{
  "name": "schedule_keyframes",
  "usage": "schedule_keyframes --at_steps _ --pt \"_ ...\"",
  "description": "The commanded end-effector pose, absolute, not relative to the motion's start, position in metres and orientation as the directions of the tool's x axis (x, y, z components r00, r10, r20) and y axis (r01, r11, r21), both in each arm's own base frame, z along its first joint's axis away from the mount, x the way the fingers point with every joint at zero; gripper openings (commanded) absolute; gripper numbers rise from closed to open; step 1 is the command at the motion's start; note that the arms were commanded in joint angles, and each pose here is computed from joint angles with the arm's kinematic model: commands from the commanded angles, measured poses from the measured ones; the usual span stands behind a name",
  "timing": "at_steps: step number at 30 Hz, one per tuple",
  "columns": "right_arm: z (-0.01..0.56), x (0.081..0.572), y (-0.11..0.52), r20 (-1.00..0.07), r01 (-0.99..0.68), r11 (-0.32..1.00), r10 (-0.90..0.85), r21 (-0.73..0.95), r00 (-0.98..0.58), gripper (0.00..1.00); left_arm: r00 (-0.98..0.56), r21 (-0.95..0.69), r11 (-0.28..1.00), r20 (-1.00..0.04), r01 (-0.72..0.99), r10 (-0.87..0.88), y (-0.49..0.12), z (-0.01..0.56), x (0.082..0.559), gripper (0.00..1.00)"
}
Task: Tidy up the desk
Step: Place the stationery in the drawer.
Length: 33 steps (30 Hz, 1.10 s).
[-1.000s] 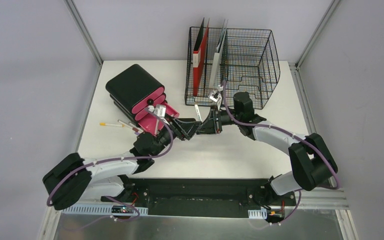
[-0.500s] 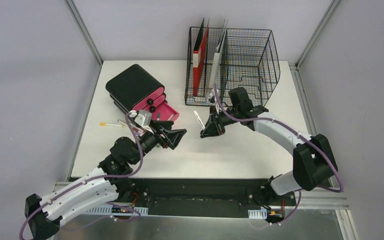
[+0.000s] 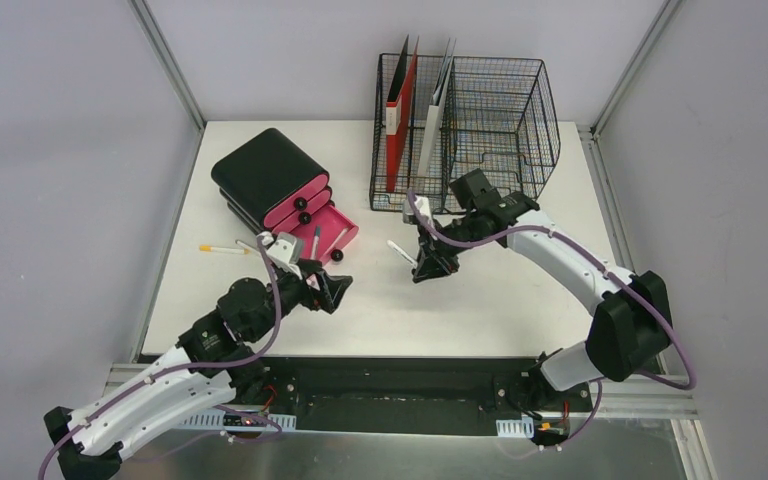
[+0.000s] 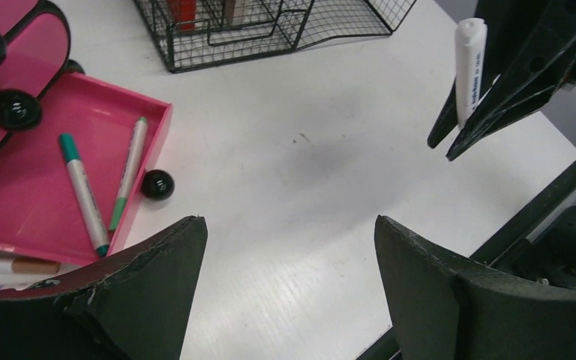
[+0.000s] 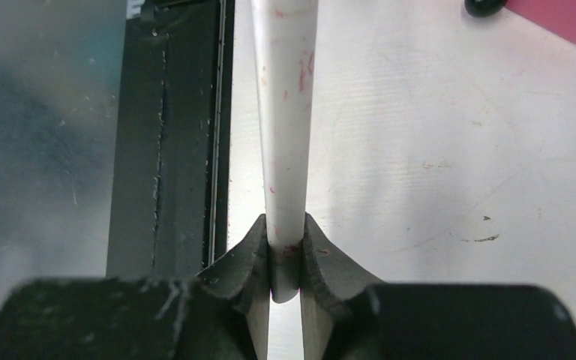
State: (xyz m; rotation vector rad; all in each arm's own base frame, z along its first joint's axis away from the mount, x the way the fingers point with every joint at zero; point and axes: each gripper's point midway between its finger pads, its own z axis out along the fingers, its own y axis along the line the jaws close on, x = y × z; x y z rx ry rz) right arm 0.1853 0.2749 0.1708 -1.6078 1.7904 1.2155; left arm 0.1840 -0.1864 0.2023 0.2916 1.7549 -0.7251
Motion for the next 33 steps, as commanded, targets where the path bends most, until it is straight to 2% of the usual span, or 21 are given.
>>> schedule_keyframes --at_steps 1,16,21,29,33 --pt "0.173 0.191 0.273 -0.758 -0.978 -0.117 -0.649 0.174 -0.058 0.0 -0.297 -0.279 0.832 -0.944 0.48 -0.145 -0.165 0.2 0.185 0.84" --pt "0.194 0.247 0.312 -0.58 -0.969 -0.204 -0.777 -0.136 0.245 0.0 -0.289 -0.275 0.911 -0.939 0.309 -0.186 -0.117 0.181 0.183 0.85" --pt "0.19 0.26 0.327 -0.438 -0.92 -0.295 -0.814 -0.257 0.383 0.0 -0.3 -0.263 0.925 -0.937 0.274 -0.178 -0.109 0.172 0.183 0.85" --pt "0.173 0.291 0.348 -0.106 -0.769 -0.483 -0.815 -0.42 0.57 0.0 -0.285 -0.267 0.933 -0.938 0.239 -0.196 -0.1 0.171 0.183 0.84" --pt "0.171 0.311 0.366 -0.036 -0.726 -0.511 -0.806 -0.46 0.59 0.0 -0.273 -0.291 0.938 -0.933 0.187 -0.235 -0.089 0.171 0.182 0.82"
